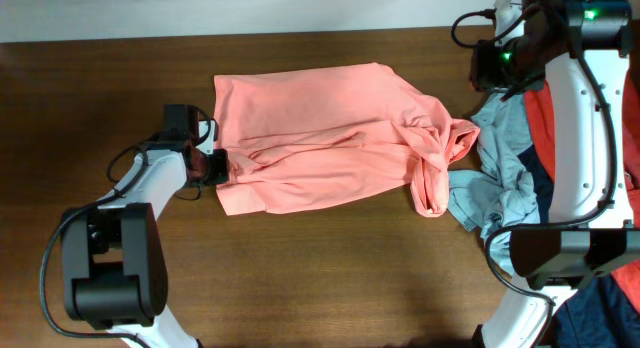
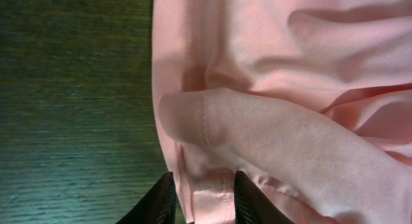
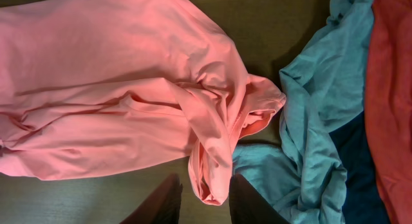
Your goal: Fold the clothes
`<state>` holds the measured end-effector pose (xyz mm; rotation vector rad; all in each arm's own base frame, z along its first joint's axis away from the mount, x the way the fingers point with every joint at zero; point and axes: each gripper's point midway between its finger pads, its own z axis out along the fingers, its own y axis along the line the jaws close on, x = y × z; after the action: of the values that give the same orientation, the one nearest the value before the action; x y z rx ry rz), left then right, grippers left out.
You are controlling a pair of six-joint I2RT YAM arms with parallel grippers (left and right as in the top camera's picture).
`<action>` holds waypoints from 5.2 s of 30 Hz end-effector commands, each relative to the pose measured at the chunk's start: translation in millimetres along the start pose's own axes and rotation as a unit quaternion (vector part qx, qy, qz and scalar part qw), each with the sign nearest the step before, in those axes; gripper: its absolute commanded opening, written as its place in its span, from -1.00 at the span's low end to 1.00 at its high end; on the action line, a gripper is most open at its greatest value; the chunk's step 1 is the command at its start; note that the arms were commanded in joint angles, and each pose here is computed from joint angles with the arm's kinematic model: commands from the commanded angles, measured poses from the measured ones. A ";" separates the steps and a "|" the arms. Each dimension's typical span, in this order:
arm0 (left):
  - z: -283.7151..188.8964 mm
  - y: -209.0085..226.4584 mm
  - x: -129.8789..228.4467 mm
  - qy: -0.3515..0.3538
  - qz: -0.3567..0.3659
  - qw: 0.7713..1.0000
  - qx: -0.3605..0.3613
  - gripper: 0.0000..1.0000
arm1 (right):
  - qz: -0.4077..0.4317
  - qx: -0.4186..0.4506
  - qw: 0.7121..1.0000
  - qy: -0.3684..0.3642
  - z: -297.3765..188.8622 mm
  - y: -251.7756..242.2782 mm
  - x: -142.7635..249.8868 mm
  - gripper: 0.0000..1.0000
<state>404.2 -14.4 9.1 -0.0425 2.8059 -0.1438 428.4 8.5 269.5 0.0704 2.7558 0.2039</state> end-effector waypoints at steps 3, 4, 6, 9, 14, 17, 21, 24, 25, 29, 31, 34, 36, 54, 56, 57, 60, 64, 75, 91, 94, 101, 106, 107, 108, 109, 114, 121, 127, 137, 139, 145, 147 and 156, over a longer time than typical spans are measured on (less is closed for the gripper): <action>7.9 -6.3 1.2 0.006 0.015 1.000 0.000 -0.42 | -0.002 0.002 1.000 0.001 0.2 -3.3 -0.6 -0.40; 7.9 -6.3 1.3 0.006 0.015 1.000 0.000 -0.50 | -0.002 0.002 1.000 0.001 0.2 -3.3 -0.5 -0.40; 7.9 -6.2 1.7 0.007 0.015 1.000 0.000 -0.58 | -0.002 0.002 1.000 0.001 0.2 -3.3 -0.6 -0.40; 7.9 -6.2 1.7 0.007 0.015 1.000 0.000 -0.64 | -0.002 0.002 1.000 0.001 0.2 -3.3 -0.6 -0.40; 7.9 -6.0 1.6 0.006 0.015 1.000 -0.001 -0.82 | -0.002 0.002 1.000 0.001 0.2 -3.4 -0.5 -0.40; 7.3 -4.2 0.8 0.005 0.013 1.000 -0.002 -0.99 | -0.002 0.002 1.000 0.001 0.2 -3.3 -0.6 -0.40; -3.5 -4.8 -11.9 -0.005 0.012 1.000 -0.001 -0.99 | -0.002 0.002 1.000 0.001 0.2 -3.4 -0.5 -0.40; -31.4 -6.5 -33.3 -0.021 0.013 1.000 -0.003 -0.99 | -0.002 0.002 1.000 0.001 0.2 -3.4 -0.5 -0.40; -40.6 -6.6 -39.0 -0.026 0.013 1.000 -0.005 -0.99 | -0.002 0.002 1.000 0.001 0.2 -3.4 -0.5 -0.40; -84.9 2.4 -57.4 -0.047 0.009 0.998 -0.035 -0.99 | -0.002 0.002 1.000 0.001 0.2 -3.4 -0.5 -0.40; -105.0 10.5 -60.7 -0.056 0.004 0.997 -0.057 -0.99 | -0.002 0.002 1.000 0.001 0.2 -3.2 -0.3 -0.40; -125.7 24.2 -63.0 -0.072 -0.003 0.994 -0.086 -0.99 | -0.001 -0.002 1.000 0.006 0.2 -2.1 2.2 -0.41; -135.6 33.6 -63.9 -0.081 -0.011 0.991 -0.103 -0.99 | 0.000 -0.002 1.000 0.012 -0.2 -2.0 5.3 -0.42; -176.7 45.5 -52.8 -0.099 -0.031 0.989 -0.107 -0.99 | -0.015 -0.049 0.999 0.011 -63.3 34.8 52.4 -0.43; -176.5 45.5 -51.4 -0.095 -0.031 0.989 -0.107 -0.99 | -0.016 -0.040 0.999 -0.005 -81.4 40.0 64.7 -0.43; -176.4 45.5 -50.7 -0.094 -0.031 0.989 -0.108 -0.99 | -0.010 -0.027 1.000 -0.011 -88.2 38.0 71.4 -0.43; -176.1 45.3 -50.0 -0.093 -0.031 0.989 -0.107 -0.99 | 0.026 0.025 0.999 -0.019 -102.8 25.7 98.7 -0.43; -175.9 43.8 -50.2 -0.094 -0.038 0.990 -0.102 -0.99 | 0.077 0.065 0.995 0.004 -95.9 9.6 141.4 -0.42; -175.3 41.2 -51.2 -0.096 -0.042 0.990 -0.093 -0.99 | 0.115 -0.054 0.989 0.071 49.6 33.0 188.8 -0.41; -167.2 42.2 -50.9 -0.087 -0.043 0.991 -0.094 -0.99 | 0.081 -0.071 0.989 0.106 155.6 45.1 208.7 -0.18; -166.3 42.3 -50.7 -0.086 -0.043 0.991 -0.094 -0.99 | 0.073 -0.054 0.989 0.118 171.0 43.9 213.2 -0.18; -166.0 42.4 -50.7 -0.086 -0.043 0.991 -0.094 -0.99 | 0.072 -0.017 0.987 0.143 191.1 31.5 223.7 -0.22; -165.6 42.4 -50.6 -0.085 -0.043 0.991 -0.094 -0.99 | 0.071 -0.017 0.987 0.142 191.5 31.7 223.0 -0.44; -165.3 42.5 -50.6 -0.085 -0.043 0.991 -0.094 -0.99 | 0.071 -0.018 0.987 0.140 191.7 31.9 222.3 -0.44; -165.3 42.4 -50.6 -0.085 -0.043 0.991 -0.094 -0.99 | 0.071 -0.018 0.988 0.139 191.9 32.1 221.4 -0.44; -165.2 42.5 -50.5 -0.084 -0.043 0.991 -0.094 -0.99 | 0.071 -0.019 0.988 0.137 192.1 32.2 220.7 -0.44; -164.5 42.5 -50.4 -0.084 -0.043 0.991 -0.094 -0.99 | 0.070 -0.020 0.988 0.134 192.6 32.7 219.0 -0.32; -162.6 42.8 -50.0 -0.081 -0.043 0.991 -0.094 -0.99 | 0.070 -0.022 0.988 0.135 192.5 33.2 219.3 -0.84; -164.2 46.8 -55.2 -0.092 -0.044 0.989 -0.104 -0.99 | 0.071 -0.026 0.989 0.127 189.9 34.2 213.2 -0.92; -216.8 45.7 -115.2 -0.204 -0.043 0.972 -0.109 -0.99 | 0.062 -0.043 0.996 -0.039 54.9 2.2 56.7 -0.92; -227.3 44.7 -122.9 -0.218 -0.034 0.969 -0.110 -0.99 | 0.072 -0.035 0.994 -0.078 23.1 -14.4 33.7 -0.92; -240.5 43.8 -134.0 -0.239 -0.018 0.964 -0.114 -0.99 | 0.097 -0.012 0.987 -0.128 -27.3 -51.4 12.3 -0.92; -242.0 46.8 -135.2 -0.242 -0.021 0.962 -0.123 -0.99 | 0.104 -0.008 0.986 -0.128 -28.0 -58.5 13.7 -0.92; -266.1 58.7 -154.2 -0.298 -0.030 0.940 -0.162 -0.99 | 0.109 -0.002 0.983 -0.147 -32.4 -71.6 6.1 -0.92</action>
<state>462.3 65.9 283.2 -0.1988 2.2472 0.2113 408.3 -57.2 273.3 0.3721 2.4927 0.2543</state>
